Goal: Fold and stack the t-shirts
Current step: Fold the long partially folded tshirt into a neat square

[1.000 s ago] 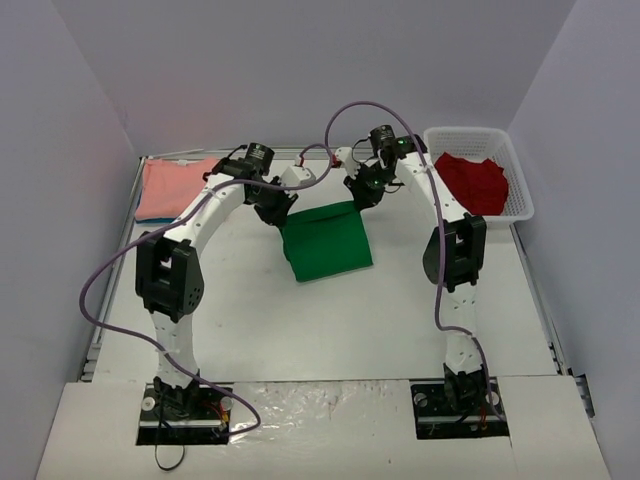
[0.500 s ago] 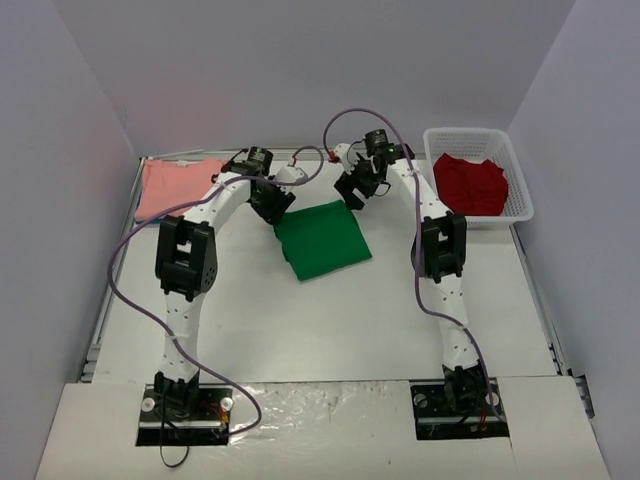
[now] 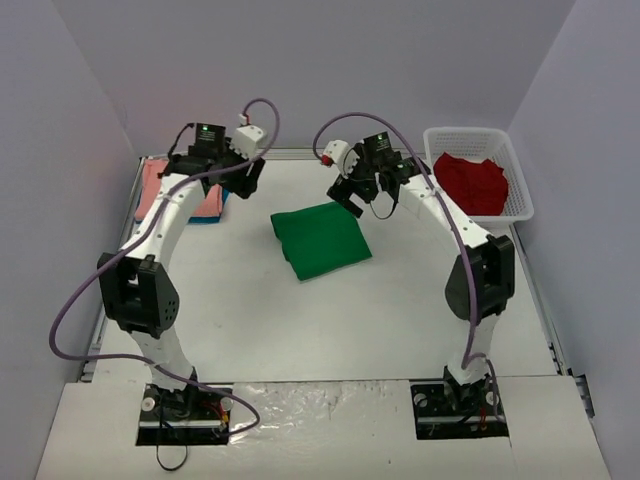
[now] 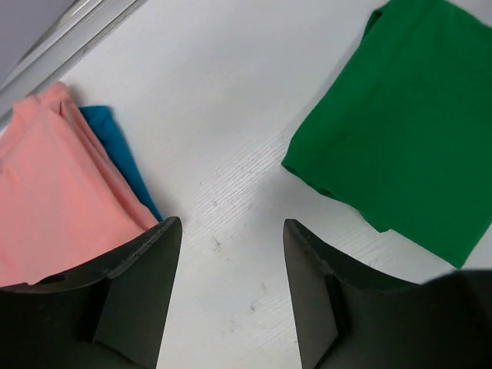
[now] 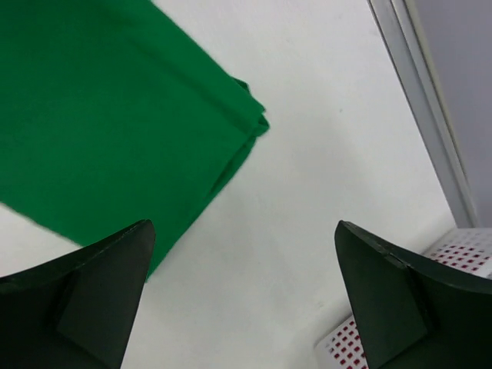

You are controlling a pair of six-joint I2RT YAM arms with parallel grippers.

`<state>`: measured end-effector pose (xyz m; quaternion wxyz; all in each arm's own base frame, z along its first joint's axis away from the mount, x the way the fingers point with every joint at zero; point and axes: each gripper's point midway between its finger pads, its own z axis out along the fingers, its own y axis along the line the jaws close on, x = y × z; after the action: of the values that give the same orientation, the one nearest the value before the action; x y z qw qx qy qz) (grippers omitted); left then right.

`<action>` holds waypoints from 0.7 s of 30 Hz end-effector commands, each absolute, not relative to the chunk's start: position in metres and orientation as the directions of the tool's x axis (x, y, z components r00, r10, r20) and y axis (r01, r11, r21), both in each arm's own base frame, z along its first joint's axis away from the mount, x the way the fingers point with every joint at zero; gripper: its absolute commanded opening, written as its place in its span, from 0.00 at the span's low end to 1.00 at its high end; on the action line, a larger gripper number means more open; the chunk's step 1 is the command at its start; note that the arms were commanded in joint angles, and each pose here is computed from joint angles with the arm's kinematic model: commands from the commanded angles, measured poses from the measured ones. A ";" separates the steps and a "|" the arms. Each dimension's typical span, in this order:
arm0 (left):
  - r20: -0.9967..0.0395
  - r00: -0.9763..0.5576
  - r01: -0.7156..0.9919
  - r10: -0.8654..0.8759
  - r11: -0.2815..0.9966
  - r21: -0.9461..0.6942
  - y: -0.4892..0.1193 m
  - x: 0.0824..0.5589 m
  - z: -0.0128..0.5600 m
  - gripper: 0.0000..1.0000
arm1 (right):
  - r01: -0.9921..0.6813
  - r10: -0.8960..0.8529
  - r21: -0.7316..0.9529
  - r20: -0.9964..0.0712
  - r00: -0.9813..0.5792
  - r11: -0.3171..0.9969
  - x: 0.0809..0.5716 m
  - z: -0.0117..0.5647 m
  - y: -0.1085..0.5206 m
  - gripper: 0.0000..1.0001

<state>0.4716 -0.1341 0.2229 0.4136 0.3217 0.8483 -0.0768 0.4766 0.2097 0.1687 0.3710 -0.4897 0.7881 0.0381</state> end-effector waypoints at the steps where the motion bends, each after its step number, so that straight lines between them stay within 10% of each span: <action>1: -0.752 -0.611 0.471 0.246 0.877 -0.096 -0.094 0.465 0.214 0.54 | -0.803 -0.781 -0.378 -0.602 -0.165 0.461 0.430 0.192 0.233 1.00; 9: -0.647 -0.762 0.282 0.017 0.908 -0.309 -0.042 0.430 0.172 0.52 | -0.868 -0.887 -0.413 -0.458 -0.064 0.276 0.346 0.126 0.276 1.00; 21: -0.671 -0.742 0.255 -0.009 0.921 -0.294 -0.025 0.407 0.178 0.53 | -0.896 -0.924 -0.399 -0.381 -0.030 0.194 0.346 0.077 0.328 1.00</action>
<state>0.4082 -0.0259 0.1480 0.3112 0.0642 0.9296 -0.1866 0.3367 0.3144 0.0667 0.2682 -0.6428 0.7174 -0.0134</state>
